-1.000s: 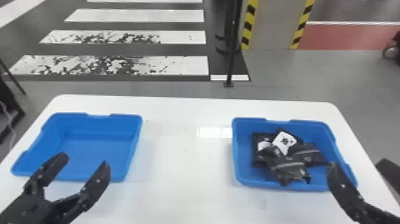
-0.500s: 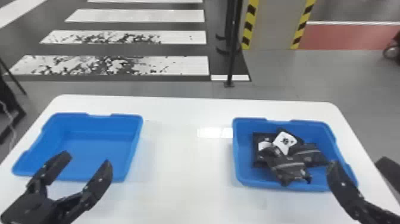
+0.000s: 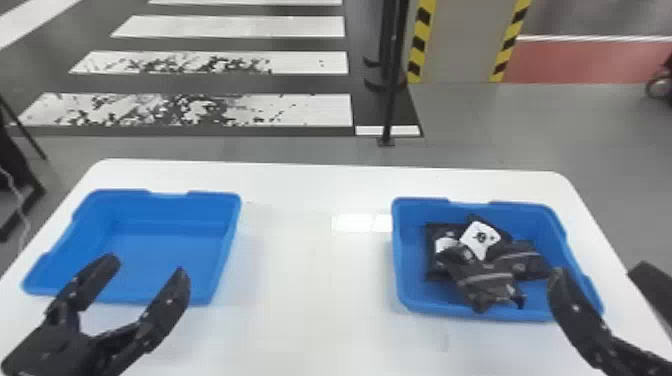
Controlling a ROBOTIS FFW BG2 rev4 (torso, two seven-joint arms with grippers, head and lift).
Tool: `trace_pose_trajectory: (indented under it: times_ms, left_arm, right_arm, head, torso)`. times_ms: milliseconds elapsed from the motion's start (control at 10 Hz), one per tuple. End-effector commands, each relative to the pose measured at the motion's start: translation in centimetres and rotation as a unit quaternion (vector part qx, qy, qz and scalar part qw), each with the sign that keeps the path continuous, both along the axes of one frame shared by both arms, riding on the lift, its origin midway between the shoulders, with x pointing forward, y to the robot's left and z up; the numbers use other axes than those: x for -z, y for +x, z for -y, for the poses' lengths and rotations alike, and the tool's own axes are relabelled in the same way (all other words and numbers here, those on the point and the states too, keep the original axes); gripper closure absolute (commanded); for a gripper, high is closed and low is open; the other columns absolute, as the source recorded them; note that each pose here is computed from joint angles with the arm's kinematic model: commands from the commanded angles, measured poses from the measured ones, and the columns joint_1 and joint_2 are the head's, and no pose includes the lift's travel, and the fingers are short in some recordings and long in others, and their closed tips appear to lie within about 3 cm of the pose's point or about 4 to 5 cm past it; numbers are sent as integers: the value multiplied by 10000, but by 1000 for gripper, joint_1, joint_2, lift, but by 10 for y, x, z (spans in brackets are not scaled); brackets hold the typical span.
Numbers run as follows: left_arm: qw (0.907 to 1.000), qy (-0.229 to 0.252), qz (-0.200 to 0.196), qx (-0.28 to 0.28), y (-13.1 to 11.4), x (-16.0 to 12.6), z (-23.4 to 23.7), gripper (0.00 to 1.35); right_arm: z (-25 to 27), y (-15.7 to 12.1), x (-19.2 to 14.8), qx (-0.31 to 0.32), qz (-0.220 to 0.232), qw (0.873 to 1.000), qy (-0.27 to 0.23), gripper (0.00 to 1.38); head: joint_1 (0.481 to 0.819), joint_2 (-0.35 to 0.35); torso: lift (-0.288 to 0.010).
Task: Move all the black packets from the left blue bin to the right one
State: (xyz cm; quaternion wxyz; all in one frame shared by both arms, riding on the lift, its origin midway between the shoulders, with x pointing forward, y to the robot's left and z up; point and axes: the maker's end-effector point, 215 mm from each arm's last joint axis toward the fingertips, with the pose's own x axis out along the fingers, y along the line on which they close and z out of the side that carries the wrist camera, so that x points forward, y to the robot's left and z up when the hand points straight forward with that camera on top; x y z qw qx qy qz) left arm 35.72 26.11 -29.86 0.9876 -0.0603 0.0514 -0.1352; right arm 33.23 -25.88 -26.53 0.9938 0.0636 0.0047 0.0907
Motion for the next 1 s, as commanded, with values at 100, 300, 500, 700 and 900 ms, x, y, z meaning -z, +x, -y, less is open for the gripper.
trace_pose_trajectory:
  times_ms: [100,300,500,700,900]
  left_arm:
    - [10000,-18,-9,-22,0,1,-1,171]
    - [10000,-11,-22,-29,-1,2,-2,171]
    - [10000,-8,-10,-27,-1,0,-2,171]
    - [10000,-8,-10,-27,-1,0,-2,171]
    - [10000,-19,-56,-34,-2,4,-2,171]
  right_arm:
    - [0,0,0,-4,1,10000,5,130]
    - [0,0,-1,-6,4,10000,23,133]
    - [-1,0,-2,-7,18,10000,41,136]
    - [-2,0,-3,-19,20,10000,66,134]
    - [-1,0,-3,-13,23,10000,65,136]
  head:
    - [695,5]
    - [695,6]
    - [695,7]
    - [695,8]
    - [695,8]
  torso:
    - [-150]
    - [-150]
    - [-150]
    - [-150]
    - [-150]
